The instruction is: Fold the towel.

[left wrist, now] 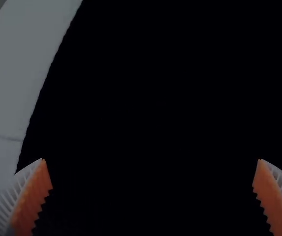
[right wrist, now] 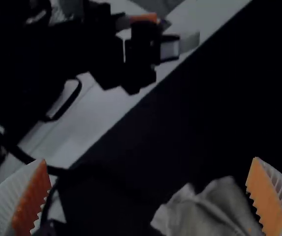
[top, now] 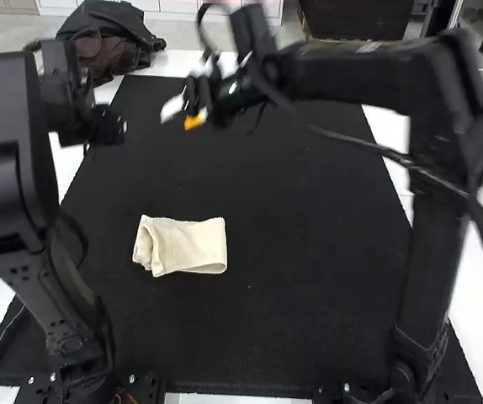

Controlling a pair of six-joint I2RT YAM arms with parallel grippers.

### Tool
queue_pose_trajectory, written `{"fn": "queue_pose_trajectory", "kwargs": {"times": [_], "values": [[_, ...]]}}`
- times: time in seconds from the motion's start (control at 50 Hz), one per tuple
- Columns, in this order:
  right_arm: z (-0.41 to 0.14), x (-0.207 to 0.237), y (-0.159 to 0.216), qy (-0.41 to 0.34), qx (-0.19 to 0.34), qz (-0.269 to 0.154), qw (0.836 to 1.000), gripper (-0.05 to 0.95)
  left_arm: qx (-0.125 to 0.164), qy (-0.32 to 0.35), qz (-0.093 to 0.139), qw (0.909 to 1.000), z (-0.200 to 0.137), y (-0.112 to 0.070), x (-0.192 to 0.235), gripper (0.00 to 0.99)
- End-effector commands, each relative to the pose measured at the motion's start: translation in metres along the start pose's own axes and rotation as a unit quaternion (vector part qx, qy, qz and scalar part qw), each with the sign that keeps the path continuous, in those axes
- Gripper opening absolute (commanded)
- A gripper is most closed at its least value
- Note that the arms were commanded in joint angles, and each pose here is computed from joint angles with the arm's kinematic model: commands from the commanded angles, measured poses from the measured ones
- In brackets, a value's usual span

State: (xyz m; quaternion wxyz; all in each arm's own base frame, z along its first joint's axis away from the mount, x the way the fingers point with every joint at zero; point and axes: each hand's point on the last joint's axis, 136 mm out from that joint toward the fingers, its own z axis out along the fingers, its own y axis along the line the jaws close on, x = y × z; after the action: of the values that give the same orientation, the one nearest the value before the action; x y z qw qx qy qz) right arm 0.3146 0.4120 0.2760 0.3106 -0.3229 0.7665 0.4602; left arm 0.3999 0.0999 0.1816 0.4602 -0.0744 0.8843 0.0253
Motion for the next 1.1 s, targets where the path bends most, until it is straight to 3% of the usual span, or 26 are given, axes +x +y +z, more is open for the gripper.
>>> {"fn": "queue_pose_trajectory", "kwargs": {"times": [0.0,0.14,0.28,0.4,0.5,0.58,0.72,0.84,0.94,1.08], "values": [[-0.079,-0.069,-0.001,-0.112,0.071,-0.048,0.990,0.92,0.028,-0.063,0.008,0.9976,-0.030,-0.027,-0.053,0.962],[-0.169,-0.105,0.003,-0.200,0.120,-0.065,0.970,0.92,0.059,-0.100,0.010,0.9932,-0.066,-0.058,-0.086,0.962],[-0.256,-0.116,0.016,-0.280,0.174,-0.082,0.940,0.92,0.092,-0.131,0.014,0.9870,-0.107,-0.088,-0.104,0.962],[-0.323,-0.106,0.038,-0.345,0.218,-0.106,0.907,0.92,0.098,-0.166,0.012,0.9811,-0.143,-0.093,-0.114,0.961],[-0.372,-0.089,0.061,-0.404,0.255,-0.138,0.868,0.92,0.102,-0.198,0.008,0.9747,-0.173,-0.093,-0.120,0.961],[-0.401,-0.070,0.079,-0.442,0.279,-0.159,0.838,0.92,0.087,-0.245,0.006,0.9656,-0.205,-0.087,-0.130,0.961],[-0.446,-0.035,0.127,-0.519,0.306,-0.213,0.770,0.92,0.056,-0.342,-0.008,0.9380,-0.267,-0.073,-0.144,0.961],[-0.471,-0.003,0.146,-0.562,0.339,-0.220,0.721,0.92,0.046,-0.414,-0.018,0.9090,-0.314,-0.063,-0.138,0.962],[-0.487,0.025,0.153,-0.576,0.387,-0.225,0.684,0.92,0.020,-0.474,-0.025,0.8797,-0.352,-0.048,-0.121,0.962],[-0.503,0.057,0.163,-0.590,0.434,-0.238,0.638,0.92,-0.008,-0.561,-0.020,0.8277,-0.396,-0.034,-0.084,0.962]]}}
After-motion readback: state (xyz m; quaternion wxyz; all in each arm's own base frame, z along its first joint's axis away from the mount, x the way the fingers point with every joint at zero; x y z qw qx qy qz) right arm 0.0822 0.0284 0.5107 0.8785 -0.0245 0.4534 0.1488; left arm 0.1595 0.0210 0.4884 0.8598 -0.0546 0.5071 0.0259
